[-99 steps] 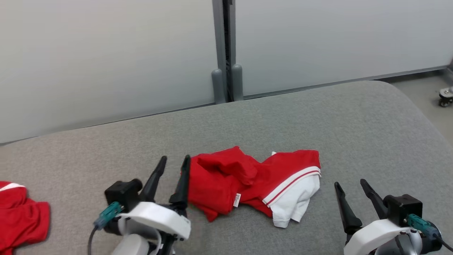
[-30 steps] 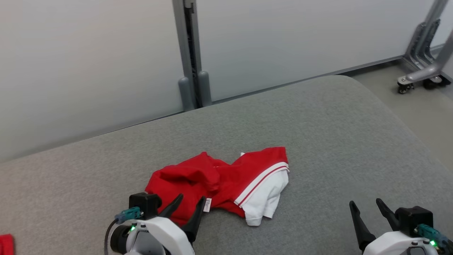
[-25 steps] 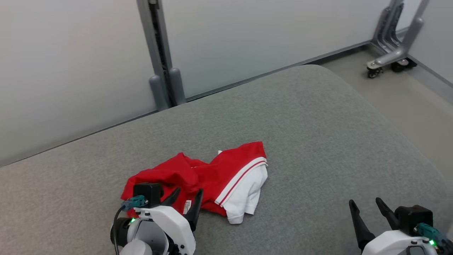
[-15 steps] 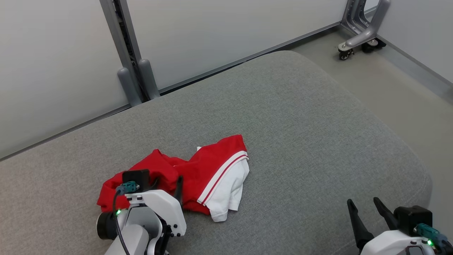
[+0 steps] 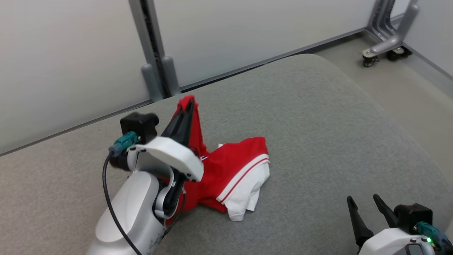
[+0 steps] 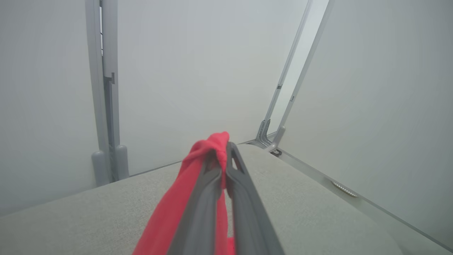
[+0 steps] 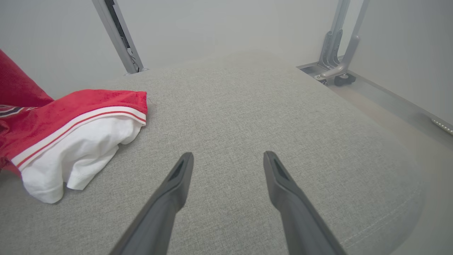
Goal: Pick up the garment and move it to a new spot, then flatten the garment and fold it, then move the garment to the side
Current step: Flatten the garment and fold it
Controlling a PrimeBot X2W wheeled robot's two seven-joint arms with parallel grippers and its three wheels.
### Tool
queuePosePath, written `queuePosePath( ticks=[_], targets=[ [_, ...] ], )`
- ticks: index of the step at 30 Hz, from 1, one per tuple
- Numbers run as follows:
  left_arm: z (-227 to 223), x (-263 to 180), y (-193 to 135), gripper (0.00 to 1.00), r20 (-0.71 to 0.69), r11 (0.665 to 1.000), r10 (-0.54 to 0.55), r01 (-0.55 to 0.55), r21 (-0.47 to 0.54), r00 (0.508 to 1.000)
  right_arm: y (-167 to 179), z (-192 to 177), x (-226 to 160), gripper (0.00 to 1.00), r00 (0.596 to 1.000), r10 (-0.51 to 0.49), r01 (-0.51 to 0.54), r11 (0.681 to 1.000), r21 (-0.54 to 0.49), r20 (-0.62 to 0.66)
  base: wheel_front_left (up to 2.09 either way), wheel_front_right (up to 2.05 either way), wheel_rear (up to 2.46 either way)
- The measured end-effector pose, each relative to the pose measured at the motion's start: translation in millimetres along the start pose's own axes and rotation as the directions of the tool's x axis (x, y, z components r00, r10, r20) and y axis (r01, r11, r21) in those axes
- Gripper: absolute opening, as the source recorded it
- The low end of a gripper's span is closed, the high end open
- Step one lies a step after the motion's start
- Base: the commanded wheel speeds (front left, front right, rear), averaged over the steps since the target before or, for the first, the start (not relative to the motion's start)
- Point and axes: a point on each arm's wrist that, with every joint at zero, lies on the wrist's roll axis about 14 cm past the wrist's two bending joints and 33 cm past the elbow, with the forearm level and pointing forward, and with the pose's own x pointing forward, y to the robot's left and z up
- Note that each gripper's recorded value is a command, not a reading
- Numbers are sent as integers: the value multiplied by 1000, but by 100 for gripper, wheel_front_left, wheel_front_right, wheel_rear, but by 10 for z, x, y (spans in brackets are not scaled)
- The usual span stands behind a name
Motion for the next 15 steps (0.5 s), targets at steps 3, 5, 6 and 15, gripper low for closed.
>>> queuePosePath(
  ticks=[3,5,6,15],
  targets=[
    [239,-52,-67,0,63,1000,-15,16,-20,998,134,88,78,100,999,44,-43,999,-13,22,0,0,0],
    [264,-143,-33,0,62,999,8,-6,-32,998,252,194,153,100,996,81,-80,996,-30,47,0,0,0],
    [232,-222,24,0,53,999,30,-28,-39,998,322,240,193,100,993,102,-100,994,-38,56,0,0,0],
    [-259,-1161,691,0,-107,954,284,-293,-70,953,929,539,553,100,963,268,-265,960,-86,31,0,0,0]
  ],
)
